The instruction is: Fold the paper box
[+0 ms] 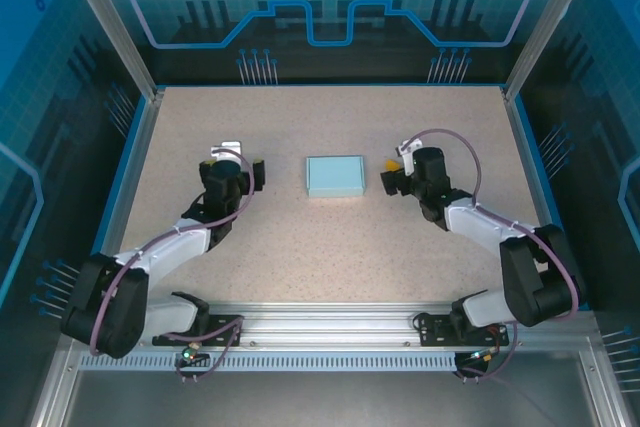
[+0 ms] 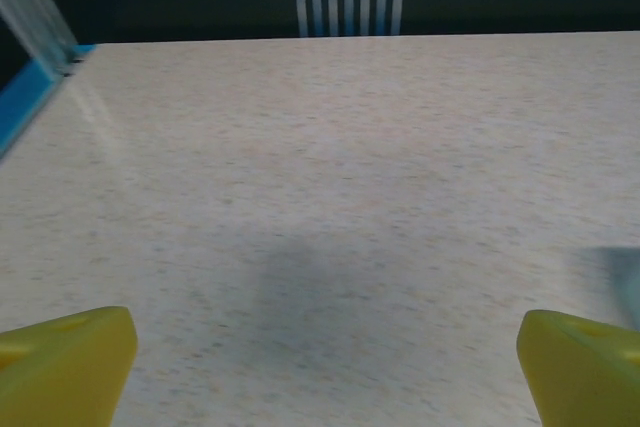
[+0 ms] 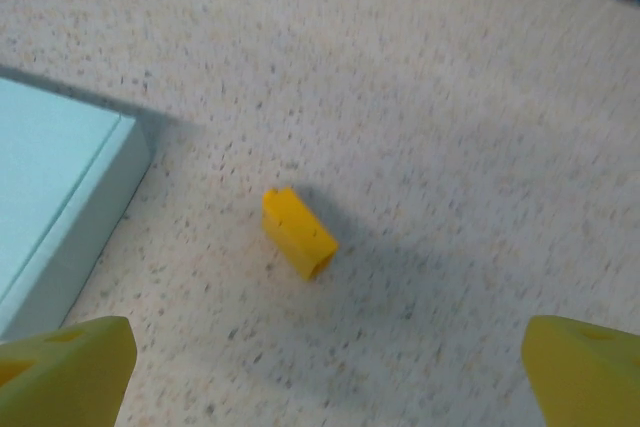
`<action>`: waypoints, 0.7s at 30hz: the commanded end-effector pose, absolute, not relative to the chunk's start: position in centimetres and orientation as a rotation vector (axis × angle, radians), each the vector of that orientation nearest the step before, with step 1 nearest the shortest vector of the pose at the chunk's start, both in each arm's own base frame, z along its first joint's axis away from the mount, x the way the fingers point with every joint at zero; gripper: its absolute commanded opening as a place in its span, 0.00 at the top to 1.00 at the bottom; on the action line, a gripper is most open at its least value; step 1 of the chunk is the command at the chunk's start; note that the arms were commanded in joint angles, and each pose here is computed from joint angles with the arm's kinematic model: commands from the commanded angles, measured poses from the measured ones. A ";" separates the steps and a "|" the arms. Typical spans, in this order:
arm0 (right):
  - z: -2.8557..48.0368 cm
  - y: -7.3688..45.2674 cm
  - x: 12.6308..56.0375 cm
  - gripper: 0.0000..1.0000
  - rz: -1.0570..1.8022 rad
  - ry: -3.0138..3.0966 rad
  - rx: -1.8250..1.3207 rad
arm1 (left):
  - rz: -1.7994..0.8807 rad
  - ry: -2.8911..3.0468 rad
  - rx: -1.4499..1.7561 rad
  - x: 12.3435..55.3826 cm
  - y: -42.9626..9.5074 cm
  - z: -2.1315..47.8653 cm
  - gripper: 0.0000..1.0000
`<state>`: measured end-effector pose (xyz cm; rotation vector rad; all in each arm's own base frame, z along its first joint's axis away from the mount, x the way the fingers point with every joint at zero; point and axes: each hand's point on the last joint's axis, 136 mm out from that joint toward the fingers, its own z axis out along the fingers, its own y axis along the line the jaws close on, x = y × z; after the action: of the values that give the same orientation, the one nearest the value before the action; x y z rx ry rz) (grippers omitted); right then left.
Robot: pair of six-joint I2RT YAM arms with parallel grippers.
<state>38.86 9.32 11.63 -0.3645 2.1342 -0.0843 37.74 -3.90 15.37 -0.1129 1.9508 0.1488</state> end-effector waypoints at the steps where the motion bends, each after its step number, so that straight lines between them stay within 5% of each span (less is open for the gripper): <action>1: 13.9 7.6 40.1 0.00 -0.189 1.981 -0.381 | 0.259 1.900 -0.090 38.4 -1.9 14.7 0.01; 21: 9.3 3.7 39.5 0.00 0.061 1.965 -0.197 | -0.048 1.907 -0.025 39.4 -1.4 9.4 0.01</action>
<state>38.17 4.27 7.69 -0.2504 2.0131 0.0234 39.06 0.31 8.82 -0.0607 1.9361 0.0860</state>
